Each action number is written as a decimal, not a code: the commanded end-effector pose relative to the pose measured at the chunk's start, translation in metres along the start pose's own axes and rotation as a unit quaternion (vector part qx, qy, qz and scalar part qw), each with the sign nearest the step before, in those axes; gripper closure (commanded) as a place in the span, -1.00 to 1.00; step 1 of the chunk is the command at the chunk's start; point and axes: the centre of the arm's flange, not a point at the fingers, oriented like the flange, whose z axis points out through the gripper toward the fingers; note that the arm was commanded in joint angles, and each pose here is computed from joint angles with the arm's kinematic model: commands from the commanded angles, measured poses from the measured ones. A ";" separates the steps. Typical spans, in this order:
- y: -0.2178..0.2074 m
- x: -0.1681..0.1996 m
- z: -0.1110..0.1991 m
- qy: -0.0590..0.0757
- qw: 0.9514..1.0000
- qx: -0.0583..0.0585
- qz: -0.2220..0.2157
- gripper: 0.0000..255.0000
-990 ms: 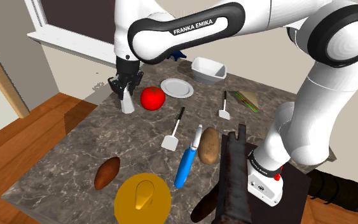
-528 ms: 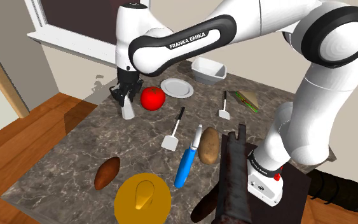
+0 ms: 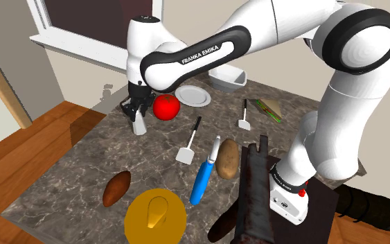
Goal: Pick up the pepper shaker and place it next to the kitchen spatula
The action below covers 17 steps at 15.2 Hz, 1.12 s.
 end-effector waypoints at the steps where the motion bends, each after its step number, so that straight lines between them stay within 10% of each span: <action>1: 0.000 0.000 0.000 0.000 1.000 0.000 0.000 1.00; 4: 0.000 0.000 0.000 0.000 1.000 0.000 0.000 1.00; 5: 0.000 0.000 0.000 0.000 1.000 0.000 0.000 -1.00; 17: 0.000 0.000 -0.050 0.000 1.000 0.000 0.000 -1.00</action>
